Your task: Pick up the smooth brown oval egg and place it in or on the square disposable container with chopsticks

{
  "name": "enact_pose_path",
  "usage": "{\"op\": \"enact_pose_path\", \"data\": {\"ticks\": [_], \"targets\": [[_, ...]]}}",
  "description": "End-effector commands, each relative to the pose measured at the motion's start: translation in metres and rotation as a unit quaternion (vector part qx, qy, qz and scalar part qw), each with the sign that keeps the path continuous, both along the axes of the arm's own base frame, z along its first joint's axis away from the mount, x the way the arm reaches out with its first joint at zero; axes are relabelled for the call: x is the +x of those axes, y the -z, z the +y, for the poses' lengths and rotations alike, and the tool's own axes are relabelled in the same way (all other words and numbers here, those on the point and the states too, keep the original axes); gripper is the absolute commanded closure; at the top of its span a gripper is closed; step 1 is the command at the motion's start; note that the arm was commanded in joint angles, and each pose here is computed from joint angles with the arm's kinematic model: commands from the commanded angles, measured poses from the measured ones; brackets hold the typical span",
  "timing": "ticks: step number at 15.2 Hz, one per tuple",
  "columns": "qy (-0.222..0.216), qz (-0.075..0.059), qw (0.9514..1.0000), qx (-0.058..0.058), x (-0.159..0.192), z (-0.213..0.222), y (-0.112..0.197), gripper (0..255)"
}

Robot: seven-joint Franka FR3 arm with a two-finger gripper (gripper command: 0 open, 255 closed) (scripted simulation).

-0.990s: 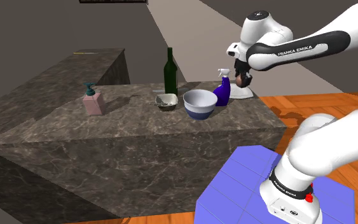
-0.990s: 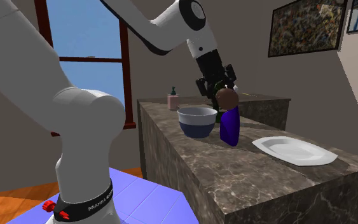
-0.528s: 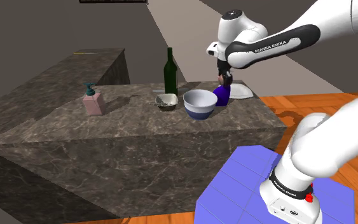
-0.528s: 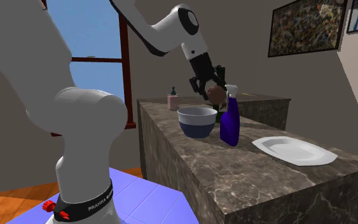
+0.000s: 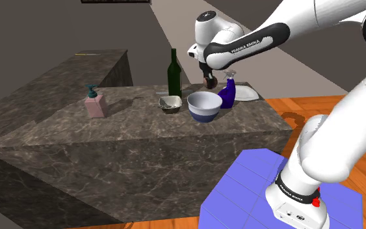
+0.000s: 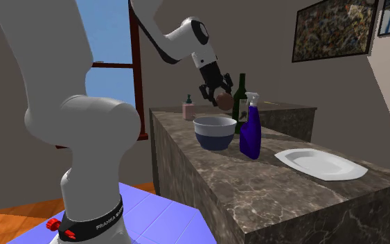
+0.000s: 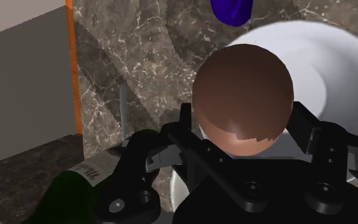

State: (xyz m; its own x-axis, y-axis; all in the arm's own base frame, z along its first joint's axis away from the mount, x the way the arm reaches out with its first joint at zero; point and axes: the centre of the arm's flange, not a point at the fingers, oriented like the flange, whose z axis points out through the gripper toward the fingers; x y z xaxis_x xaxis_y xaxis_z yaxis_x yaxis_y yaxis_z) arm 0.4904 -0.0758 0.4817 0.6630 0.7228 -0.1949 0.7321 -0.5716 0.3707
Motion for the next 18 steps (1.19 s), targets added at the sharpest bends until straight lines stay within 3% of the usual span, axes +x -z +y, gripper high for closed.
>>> {"op": "enact_pose_path", "data": {"ticks": [1, 15, 18], "targets": [[0.0, 0.0, 1.0, 0.0, 0.021, 0.016, -0.003, 255], [0.0, 0.0, 1.0, 0.0, 0.167, 0.129, -0.004, 255], [0.0, 0.0, 1.0, 0.0, 0.176, 0.136, 0.007, 255]]}}
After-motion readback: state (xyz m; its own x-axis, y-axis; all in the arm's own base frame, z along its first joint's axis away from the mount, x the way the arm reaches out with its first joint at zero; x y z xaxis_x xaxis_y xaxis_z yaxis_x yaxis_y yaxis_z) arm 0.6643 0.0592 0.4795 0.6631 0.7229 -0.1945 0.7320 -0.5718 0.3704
